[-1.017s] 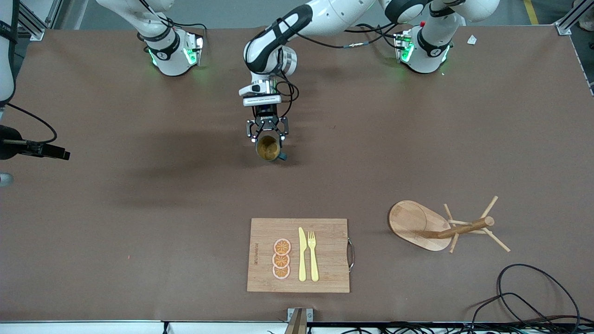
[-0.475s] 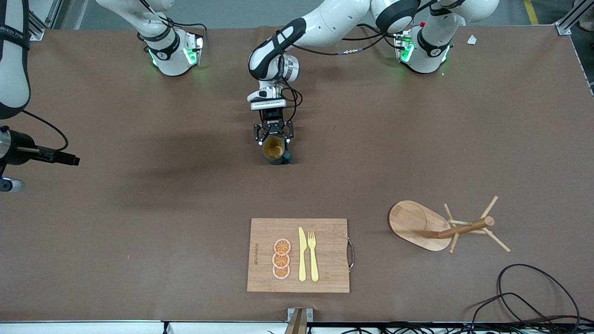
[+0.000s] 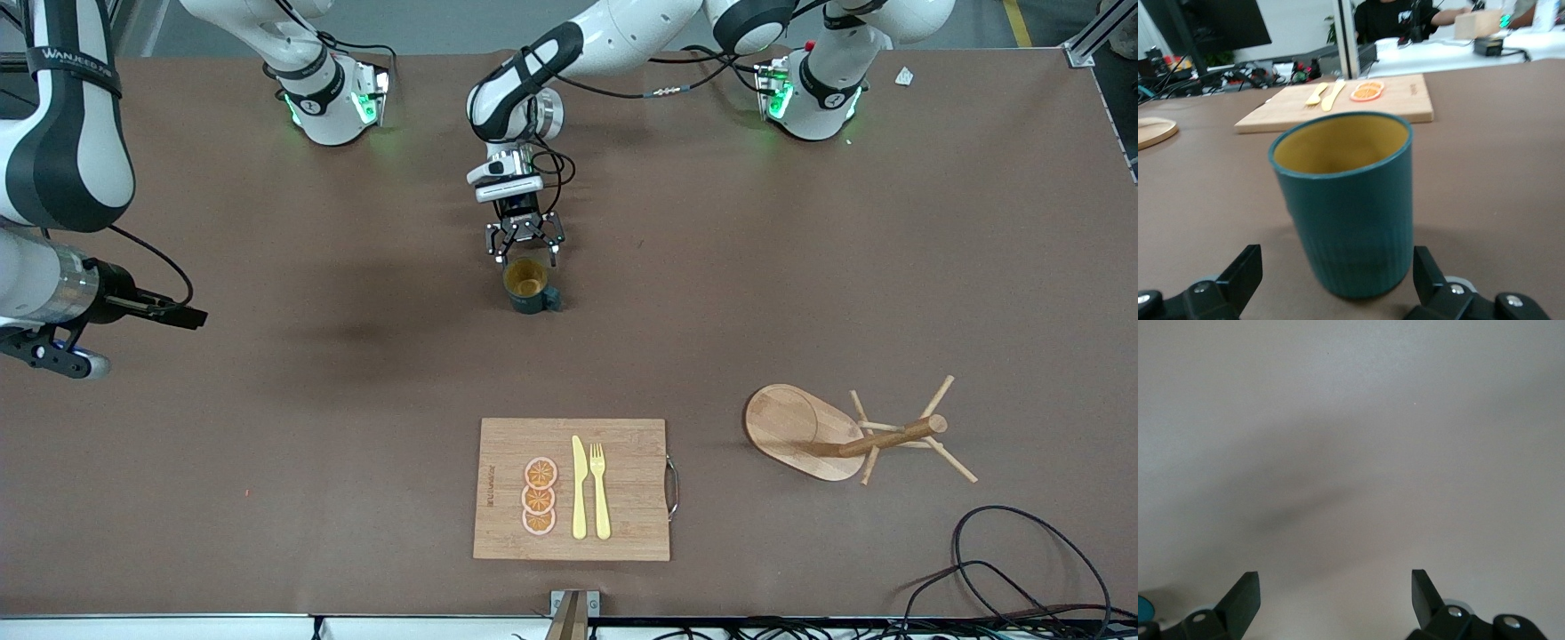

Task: Transfer cup from left to right arm and place
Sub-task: 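Lower the mug onto the table while the right gripper reaches toward it, then grasp the mug rim with the right gripper while the left gripper withdraws, then lift and carry the mug with the right gripper away from the stand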

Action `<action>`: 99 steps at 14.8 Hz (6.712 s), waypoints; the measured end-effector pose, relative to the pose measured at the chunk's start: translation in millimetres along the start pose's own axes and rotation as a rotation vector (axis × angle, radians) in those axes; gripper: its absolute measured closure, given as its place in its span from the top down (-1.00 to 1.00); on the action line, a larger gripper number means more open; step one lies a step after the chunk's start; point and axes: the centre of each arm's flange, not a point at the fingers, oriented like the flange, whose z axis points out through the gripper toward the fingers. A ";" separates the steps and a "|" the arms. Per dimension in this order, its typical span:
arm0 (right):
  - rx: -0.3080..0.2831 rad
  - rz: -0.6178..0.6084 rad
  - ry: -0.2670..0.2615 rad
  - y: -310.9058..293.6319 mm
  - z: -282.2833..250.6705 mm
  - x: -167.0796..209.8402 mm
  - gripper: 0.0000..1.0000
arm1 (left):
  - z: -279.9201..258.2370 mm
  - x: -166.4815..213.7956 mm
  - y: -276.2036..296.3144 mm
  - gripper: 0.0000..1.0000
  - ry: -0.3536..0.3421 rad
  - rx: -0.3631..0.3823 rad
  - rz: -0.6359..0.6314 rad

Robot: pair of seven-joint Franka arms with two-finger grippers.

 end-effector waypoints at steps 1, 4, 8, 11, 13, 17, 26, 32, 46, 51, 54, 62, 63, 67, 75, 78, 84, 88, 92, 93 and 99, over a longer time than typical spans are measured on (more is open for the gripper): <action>-0.003 0.036 0.001 -7.7 0.5 -2.6 1.00 | -8.6 10.1 1.9 0.99 -0.065 0.043 -0.019; -0.011 0.057 0.012 -32.0 -0.2 -10.8 1.00 | -44.1 80.9 9.2 0.99 -0.203 0.091 -0.048; -0.010 0.069 0.015 -30.7 0.8 -8.5 1.00 | -82.9 164.4 3.0 0.99 -0.333 0.095 -0.062; -0.014 0.183 0.012 -39.5 4.0 -10.5 1.00 | -80.5 228.3 -12.1 0.99 -0.422 0.097 -0.031; -0.020 0.290 0.013 -63.7 6.3 -20.1 1.00 | -58.4 276.5 -28.3 0.99 -0.491 0.088 0.004; -0.046 0.517 0.024 -136.0 14.7 -59.3 1.00 | 11.3 364.9 -74.5 0.99 -0.616 0.045 0.051; -0.005 1.011 -0.026 -230.4 59.8 -125.8 1.00 | 152.0 471.2 -191.0 0.98 -0.817 -0.056 0.137; 0.014 1.207 0.019 -316.8 106.5 -218.1 1.00 | 198.6 525.2 -283.2 1.00 -0.923 -0.146 0.163; 0.064 1.451 0.002 -387.8 181.4 -295.5 0.99 | 211.7 577.6 -487.7 1.00 -1.058 -0.289 0.256; 0.069 1.463 0.012 -390.3 207.5 -306.9 0.99 | 174.2 598.2 -549.0 1.00 -1.085 -0.265 0.258; 0.059 1.466 0.018 -395.5 225.1 -311.0 1.00 | 149.6 615.1 -571.8 1.00 -1.062 -0.283 0.195; 0.069 1.484 -0.003 -401.5 245.2 -309.0 0.66 | 132.3 612.2 -587.9 1.00 -1.070 -0.267 0.127; 0.072 1.485 -0.002 -401.9 247.6 -308.0 0.50 | 132.3 613.1 -586.8 1.00 -1.062 -0.269 0.128; 0.098 1.488 -0.004 -404.7 254.6 -303.9 -0.07 | 132.2 615.7 -579.2 1.00 -1.043 -0.276 0.134; 0.097 1.370 0.003 -402.7 248.2 -298.2 -0.88 | 150.3 610.8 -588.4 1.00 -1.060 -0.255 0.124; 0.056 1.253 0.010 -394.2 245.2 -289.3 -0.88 | 159.8 613.8 -599.7 1.00 -1.057 -0.245 0.103; 0.007 0.976 -0.008 -358.4 209.5 -247.9 -0.88 | 170.5 615.7 -598.8 1.00 -1.058 -0.247 0.100; -0.003 0.771 0.027 -331.8 195.7 -214.1 -0.88 | 169.9 621.6 -597.9 1.00 -1.045 -0.250 0.100; -0.002 0.580 0.028 -307.0 191.1 -179.3 -0.88 | 171.8 620.5 -598.3 1.00 -1.049 -0.250 0.099; 0.001 0.533 0.025 -296.6 189.2 -166.2 -0.88 | 172.5 620.1 -598.2 1.00 -1.050 -0.250 0.100; 0.012 0.218 0.001 -225.9 182.8 -101.6 -0.88 | 173.3 625.3 -594.8 1.00 -1.036 -0.269 0.126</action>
